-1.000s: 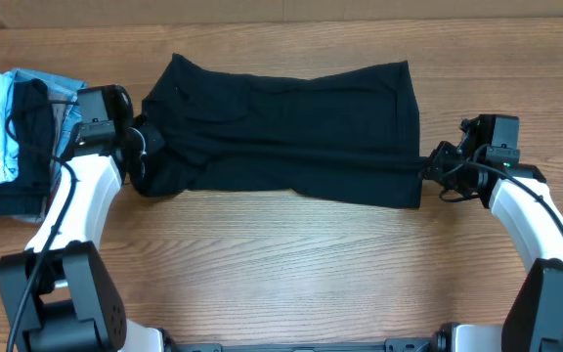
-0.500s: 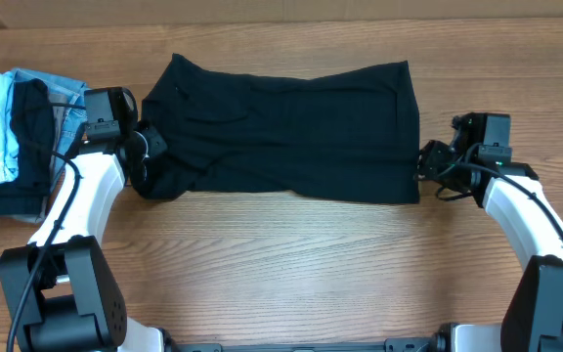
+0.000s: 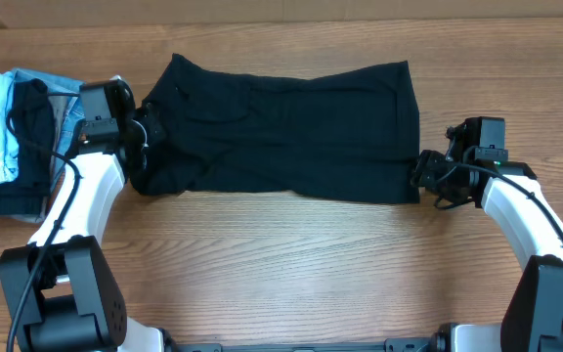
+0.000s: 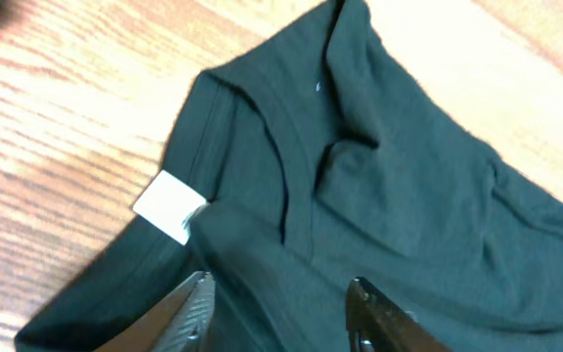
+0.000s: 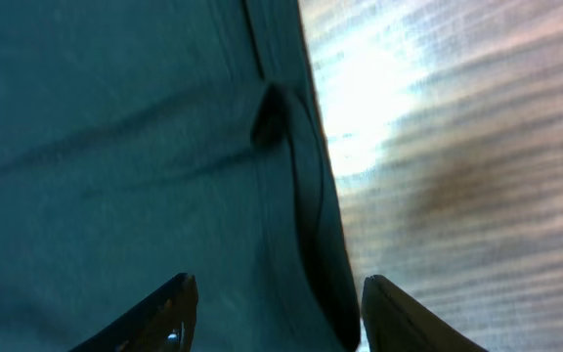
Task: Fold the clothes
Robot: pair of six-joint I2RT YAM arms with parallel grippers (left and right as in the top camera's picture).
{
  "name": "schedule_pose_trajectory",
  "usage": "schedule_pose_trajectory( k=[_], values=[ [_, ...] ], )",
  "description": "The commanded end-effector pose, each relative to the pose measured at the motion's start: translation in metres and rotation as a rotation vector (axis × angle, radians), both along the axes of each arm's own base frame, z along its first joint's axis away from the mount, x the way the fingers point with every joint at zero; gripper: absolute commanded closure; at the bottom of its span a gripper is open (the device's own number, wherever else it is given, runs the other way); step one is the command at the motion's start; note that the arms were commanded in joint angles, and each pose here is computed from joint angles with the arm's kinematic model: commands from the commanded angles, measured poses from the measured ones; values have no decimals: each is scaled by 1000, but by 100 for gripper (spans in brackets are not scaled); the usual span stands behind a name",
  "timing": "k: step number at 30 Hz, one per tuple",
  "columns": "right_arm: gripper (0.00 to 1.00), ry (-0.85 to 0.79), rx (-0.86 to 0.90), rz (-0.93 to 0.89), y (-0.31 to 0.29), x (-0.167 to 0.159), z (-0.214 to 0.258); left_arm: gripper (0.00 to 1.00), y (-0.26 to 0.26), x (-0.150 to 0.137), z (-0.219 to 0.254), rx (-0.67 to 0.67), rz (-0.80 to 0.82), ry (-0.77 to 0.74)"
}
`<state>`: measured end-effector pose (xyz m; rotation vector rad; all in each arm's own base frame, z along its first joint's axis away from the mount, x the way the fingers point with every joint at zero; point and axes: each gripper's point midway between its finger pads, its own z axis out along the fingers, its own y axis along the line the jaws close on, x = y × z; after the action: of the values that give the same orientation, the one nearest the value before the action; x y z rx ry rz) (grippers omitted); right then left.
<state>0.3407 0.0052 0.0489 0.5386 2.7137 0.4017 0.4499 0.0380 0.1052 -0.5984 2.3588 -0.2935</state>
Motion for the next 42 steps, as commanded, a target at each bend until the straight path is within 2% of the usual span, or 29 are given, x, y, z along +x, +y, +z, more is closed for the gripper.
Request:
schedule_pose_trajectory(
  k=[1,4,7,9,10,13,15,19,21,23,24,26,27,28,32,36,40,42],
  values=[
    [42,1,-5,4,0,2,4,51,-3,8,7,6,-23,-30],
    [43,24,-2,4,0,-3,2,44,-24,-8,-2,-90,-104,39],
    [43,43,-1,4,1,-7,0,43,-41,-60,-31,-191,-124,283],
    [43,43,0,4,1,-7,0,43,-34,-82,-42,-160,-88,387],
    [42,43,-1,4,1,-7,0,44,-23,-88,-46,-102,-51,419],
    [43,44,0,4,1,-7,0,48,-7,-82,-46,-20,-14,400],
    [43,44,0,4,1,-7,0,52,-9,-80,-45,-24,-21,391],
    [43,44,0,4,1,-7,0,52,-16,-82,-48,-41,-49,399],
    [43,44,0,4,1,-7,0,57,-30,-79,-45,-99,-120,377],
    [43,43,-4,3,0,-7,0,54,-76,-65,-15,-285,-351,229],
    [42,43,-8,1,0,-7,0,56,-81,-63,-10,-306,-371,204],
    [43,43,-7,1,0,-7,0,58,-63,-70,-28,-191,-299,285],
    [42,43,-7,1,0,-7,0,55,-55,-76,-37,-143,-271,329],
    [43,43,-7,1,0,-7,0,51,-50,-81,-47,-115,-258,372],
    [43,51,-6,1,0,-9,0,50,-31,-85,-92,-65,-203,484],
    [43,65,-5,1,0,-12,-2,50,-14,-95,-141,-98,-121,599],
    [43,66,-15,-2,-2,-12,-2,51,-5,-95,-143,-109,-85,596],
    [43,67,-30,-7,-4,-12,-2,53,-8,-113,-144,-130,-80,672]
  ],
)
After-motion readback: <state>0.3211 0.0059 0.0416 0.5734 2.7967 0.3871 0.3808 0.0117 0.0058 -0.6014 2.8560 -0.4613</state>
